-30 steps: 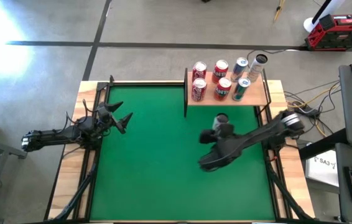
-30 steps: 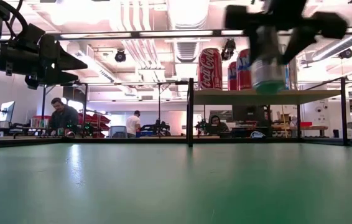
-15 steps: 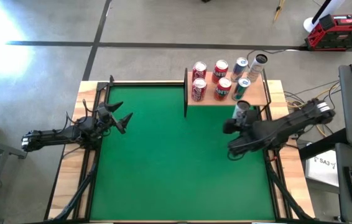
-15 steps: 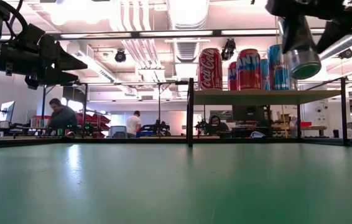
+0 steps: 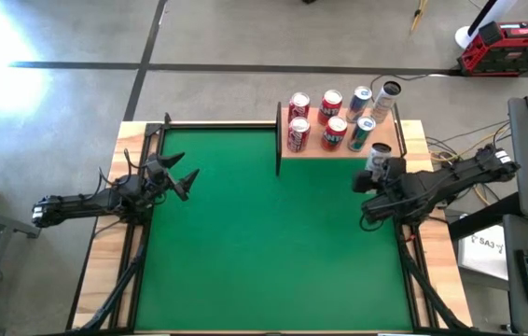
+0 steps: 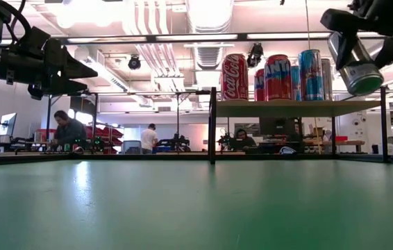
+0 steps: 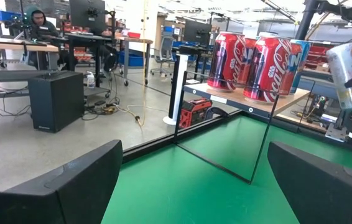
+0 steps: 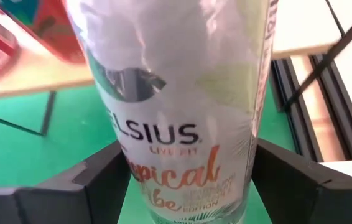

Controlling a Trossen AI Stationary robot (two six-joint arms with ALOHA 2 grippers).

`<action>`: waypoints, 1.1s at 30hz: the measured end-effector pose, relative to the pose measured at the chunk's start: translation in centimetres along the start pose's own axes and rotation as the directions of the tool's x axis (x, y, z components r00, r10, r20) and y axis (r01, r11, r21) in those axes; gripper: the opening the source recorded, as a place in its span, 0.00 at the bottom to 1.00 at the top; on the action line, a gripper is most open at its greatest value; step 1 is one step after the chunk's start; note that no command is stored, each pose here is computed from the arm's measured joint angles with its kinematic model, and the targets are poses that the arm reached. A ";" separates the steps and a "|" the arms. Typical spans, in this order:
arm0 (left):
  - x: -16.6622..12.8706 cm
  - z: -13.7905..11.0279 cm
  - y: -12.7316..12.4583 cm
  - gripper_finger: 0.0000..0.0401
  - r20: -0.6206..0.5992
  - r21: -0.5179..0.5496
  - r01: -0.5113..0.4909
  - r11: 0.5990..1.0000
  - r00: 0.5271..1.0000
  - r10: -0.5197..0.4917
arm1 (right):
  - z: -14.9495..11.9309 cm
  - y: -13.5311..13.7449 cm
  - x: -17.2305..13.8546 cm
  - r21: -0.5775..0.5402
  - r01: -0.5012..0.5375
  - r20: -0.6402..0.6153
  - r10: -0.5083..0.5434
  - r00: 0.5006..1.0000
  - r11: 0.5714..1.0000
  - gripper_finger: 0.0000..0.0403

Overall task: Place canned beverage on shelf
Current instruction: Put the white yellow soda can on the shelf aligned with the other white yellow soda can

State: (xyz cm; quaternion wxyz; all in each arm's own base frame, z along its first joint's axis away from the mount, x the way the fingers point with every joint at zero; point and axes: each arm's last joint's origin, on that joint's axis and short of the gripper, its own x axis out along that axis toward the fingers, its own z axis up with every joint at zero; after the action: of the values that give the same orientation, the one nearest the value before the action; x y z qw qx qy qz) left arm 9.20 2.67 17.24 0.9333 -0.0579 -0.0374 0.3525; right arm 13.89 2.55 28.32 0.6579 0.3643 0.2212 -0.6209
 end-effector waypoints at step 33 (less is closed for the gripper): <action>0.0 0.0 0.0 0.96 -0.001 0.001 0.000 1.000 1.000 0.000 | -10.5 9.2 1.1 -0.085 0.114 -0.015 -0.116 0.993 0.990 0.67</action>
State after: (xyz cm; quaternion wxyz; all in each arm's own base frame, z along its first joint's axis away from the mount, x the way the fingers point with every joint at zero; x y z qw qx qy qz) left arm 9.20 2.67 17.23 0.9332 -0.0577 -0.0369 0.3526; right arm 24.71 9.45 22.69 0.6335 0.3291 0.2740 -0.6444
